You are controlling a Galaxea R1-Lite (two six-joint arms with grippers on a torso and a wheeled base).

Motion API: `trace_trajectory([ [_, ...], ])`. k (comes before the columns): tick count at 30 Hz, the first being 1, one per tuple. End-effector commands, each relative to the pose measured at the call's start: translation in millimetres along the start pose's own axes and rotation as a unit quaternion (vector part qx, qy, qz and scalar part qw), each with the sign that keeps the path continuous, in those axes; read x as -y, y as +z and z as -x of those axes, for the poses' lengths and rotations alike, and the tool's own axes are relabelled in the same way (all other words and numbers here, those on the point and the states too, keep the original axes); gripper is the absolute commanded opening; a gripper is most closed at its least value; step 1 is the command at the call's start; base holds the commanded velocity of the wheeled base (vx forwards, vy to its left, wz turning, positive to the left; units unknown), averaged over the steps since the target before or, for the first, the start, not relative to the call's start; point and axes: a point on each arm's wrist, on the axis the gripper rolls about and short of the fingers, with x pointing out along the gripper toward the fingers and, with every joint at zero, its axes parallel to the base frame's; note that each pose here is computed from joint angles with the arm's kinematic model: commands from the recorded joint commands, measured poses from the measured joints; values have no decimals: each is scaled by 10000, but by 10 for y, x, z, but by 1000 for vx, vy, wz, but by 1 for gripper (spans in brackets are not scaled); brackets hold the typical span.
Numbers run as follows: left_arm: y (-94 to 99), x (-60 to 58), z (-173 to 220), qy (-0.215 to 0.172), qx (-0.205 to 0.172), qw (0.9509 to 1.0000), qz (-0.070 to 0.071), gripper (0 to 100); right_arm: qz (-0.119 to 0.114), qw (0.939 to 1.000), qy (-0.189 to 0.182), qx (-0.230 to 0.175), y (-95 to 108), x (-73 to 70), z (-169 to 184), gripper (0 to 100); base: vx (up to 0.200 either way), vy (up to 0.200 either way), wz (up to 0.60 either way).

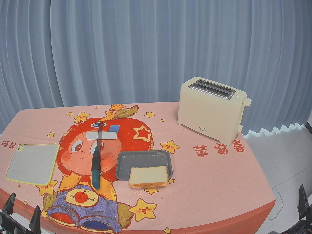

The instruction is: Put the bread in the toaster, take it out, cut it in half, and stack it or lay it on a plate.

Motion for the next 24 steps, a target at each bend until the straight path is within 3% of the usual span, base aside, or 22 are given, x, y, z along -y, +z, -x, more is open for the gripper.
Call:
trace_trajectory([
  [1,-49,0,-11,7,-75,10000,1,100,-1,10000,1,96,-28,1,5,100,0,0,0],
  [8,-49,0,-11,0,-75,10000,1,100,46,9991,22,418,37,-1,9,100,0,0,0],
  [14,-49,0,-12,7,-83,10000,1,100,87,9989,112,455,42,-6,9,100,0,0,0],
  [20,-49,0,-11,0,-75,10000,1,100,92,9981,389,466,54,-18,12,100,0,0,0],
  [24,-49,0,-12,0,-83,10000,1,100,69,9951,625,765,171,-31,40,100,0,0,0],
])
